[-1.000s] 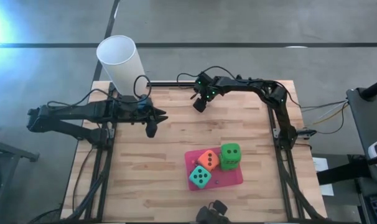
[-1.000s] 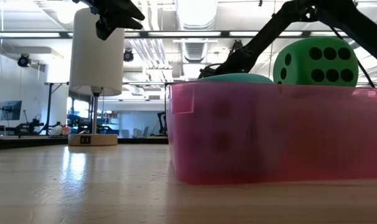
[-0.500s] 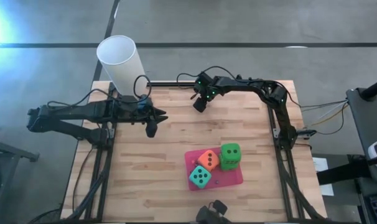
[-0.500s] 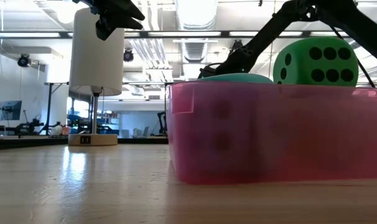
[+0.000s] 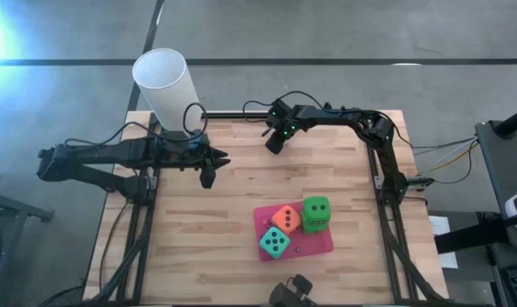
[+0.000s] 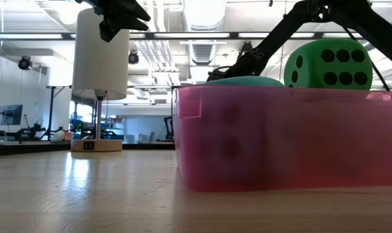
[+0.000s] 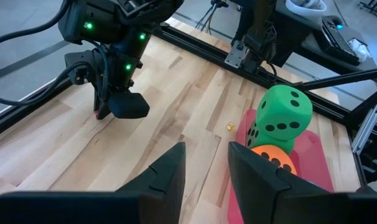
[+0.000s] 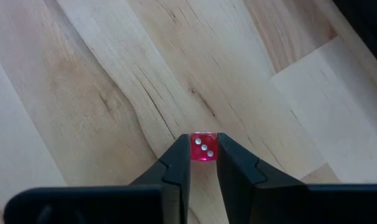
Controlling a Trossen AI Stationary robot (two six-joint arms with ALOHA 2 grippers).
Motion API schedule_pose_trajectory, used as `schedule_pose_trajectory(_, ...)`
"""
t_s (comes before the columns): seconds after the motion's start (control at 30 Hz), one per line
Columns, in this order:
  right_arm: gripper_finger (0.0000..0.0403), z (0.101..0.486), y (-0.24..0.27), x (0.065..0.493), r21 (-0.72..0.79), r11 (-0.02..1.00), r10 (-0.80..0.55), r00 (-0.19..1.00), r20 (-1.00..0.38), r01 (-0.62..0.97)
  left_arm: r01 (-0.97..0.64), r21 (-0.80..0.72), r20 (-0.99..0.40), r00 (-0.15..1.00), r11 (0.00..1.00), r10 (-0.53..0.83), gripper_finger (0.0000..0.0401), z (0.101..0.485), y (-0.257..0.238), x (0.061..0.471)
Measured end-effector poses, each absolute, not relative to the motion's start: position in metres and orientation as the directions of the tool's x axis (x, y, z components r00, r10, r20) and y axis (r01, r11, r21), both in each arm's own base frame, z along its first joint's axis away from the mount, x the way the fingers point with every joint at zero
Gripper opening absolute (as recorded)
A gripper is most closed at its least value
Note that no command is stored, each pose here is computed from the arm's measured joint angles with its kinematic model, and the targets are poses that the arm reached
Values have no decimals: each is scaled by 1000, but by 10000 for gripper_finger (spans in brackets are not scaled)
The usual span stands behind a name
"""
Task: Pick & Place Dice
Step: Put the small red dice into the pink bin
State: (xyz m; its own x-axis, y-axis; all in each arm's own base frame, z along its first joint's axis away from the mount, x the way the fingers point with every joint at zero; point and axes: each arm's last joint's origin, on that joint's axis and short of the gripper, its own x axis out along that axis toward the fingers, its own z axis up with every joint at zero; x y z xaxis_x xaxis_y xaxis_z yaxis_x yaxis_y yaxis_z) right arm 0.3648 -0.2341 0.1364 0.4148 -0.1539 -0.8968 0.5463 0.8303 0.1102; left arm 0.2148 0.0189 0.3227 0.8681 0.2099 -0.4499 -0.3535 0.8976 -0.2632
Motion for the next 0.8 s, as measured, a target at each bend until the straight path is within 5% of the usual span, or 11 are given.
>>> schedule_pose_trajectory(0.3, 52, 142, -234, 363, 108, 829, -159, 418, -894, 548, -353, -264, -450, 868, 898, 210, 128, 323, 19, 215)
schedule_pose_trajectory(0.8, 50, 244, -170, 358, 81, 925, -147, 549, -822, 370, -353, -262, -450, 868, 898, 210, 129, 323, 19, 215)
